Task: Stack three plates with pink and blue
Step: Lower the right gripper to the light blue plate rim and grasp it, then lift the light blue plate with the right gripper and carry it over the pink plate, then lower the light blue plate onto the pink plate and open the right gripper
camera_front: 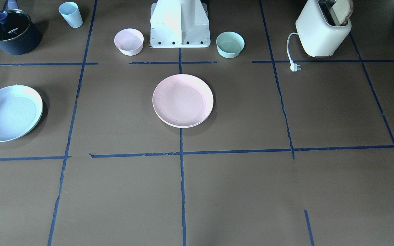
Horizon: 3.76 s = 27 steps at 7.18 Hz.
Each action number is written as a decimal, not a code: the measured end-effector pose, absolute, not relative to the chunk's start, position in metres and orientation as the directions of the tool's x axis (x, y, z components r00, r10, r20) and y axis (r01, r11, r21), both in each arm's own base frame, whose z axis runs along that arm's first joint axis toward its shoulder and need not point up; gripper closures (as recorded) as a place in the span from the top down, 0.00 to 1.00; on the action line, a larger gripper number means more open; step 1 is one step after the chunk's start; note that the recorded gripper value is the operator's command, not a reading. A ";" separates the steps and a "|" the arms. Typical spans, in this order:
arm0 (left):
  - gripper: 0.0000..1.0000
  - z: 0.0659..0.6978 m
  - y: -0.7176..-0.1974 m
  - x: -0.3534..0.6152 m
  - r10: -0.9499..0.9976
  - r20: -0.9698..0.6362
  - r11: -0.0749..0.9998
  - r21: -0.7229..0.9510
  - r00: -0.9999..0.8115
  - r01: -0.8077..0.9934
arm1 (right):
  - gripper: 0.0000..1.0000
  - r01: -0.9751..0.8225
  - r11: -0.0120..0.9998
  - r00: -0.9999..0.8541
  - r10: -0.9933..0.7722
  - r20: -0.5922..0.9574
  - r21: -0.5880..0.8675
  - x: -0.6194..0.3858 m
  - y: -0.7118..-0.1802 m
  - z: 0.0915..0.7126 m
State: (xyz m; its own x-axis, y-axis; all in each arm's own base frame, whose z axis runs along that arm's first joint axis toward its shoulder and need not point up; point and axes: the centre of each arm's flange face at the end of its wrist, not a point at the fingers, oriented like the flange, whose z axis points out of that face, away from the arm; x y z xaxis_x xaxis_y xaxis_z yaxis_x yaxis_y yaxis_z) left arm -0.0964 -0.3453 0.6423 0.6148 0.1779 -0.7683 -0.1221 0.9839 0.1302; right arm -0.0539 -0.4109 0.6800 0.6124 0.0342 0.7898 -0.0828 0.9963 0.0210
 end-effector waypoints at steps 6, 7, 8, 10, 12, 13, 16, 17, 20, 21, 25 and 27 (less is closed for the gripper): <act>1.00 0.642 -0.346 -0.097 0.180 -0.768 0.984 0.134 0.615 -0.122 | 0.02 -0.091 0.996 0.597 0.052 0.800 0.004 -0.119 -0.430 0.710; 1.00 0.642 -0.346 -0.097 0.180 -0.768 0.984 0.134 0.615 -0.122 | 0.00 -0.085 0.996 0.596 0.045 0.801 0.007 -0.120 -0.430 0.710; 1.00 0.642 -0.346 -0.097 0.180 -0.768 0.984 0.134 0.615 -0.122 | 0.00 -0.083 0.996 0.596 0.044 0.802 0.008 -0.121 -0.430 0.710; 1.00 0.642 -0.346 -0.097 0.181 -0.768 0.983 0.135 0.615 -0.122 | 0.00 -0.083 0.997 0.588 0.042 0.807 0.009 -0.121 -0.429 0.705; 1.00 0.642 -0.345 -0.097 0.181 -0.768 0.983 0.134 0.615 -0.122 | 0.00 -0.067 0.998 0.534 0.031 0.845 0.006 -0.125 -0.432 0.676; 1.00 0.642 -0.346 -0.097 0.181 -0.768 0.983 0.134 0.615 -0.122 | 0.00 -0.080 0.997 0.493 0.052 0.868 -0.014 -0.129 -0.437 0.648; 1.00 0.642 -0.346 -0.097 0.180 -0.768 0.984 0.133 0.615 -0.121 | 0.00 -0.131 0.987 0.355 0.133 0.925 -0.092 -0.202 -0.484 0.509; 1.00 0.642 -0.346 -0.097 0.179 -0.768 0.984 0.132 0.615 -0.121 | 0.00 -0.121 0.987 0.322 0.136 0.937 -0.102 -0.255 -0.486 0.460; 1.00 0.644 -0.347 -0.097 0.177 -0.769 0.984 0.130 0.615 -0.121 | 0.00 -0.165 0.981 0.339 0.152 0.929 -0.101 -0.397 -0.452 0.342; 1.00 0.644 -0.347 -0.097 0.177 -0.769 0.984 0.130 0.615 -0.121 | 0.00 -0.182 0.979 0.367 0.153 0.918 -0.090 -0.436 -0.434 0.313; 1.00 0.645 -0.348 -0.097 0.175 -0.769 0.985 0.127 0.615 -0.121 | 0.99 -0.208 0.976 0.389 0.145 0.910 -0.067 -0.506 -0.384 0.281; 1.00 0.647 -0.349 -0.097 0.173 -0.770 0.985 0.125 0.615 -0.121 | 1.00 -0.200 0.978 0.399 0.142 0.906 -0.065 -0.511 -0.378 0.283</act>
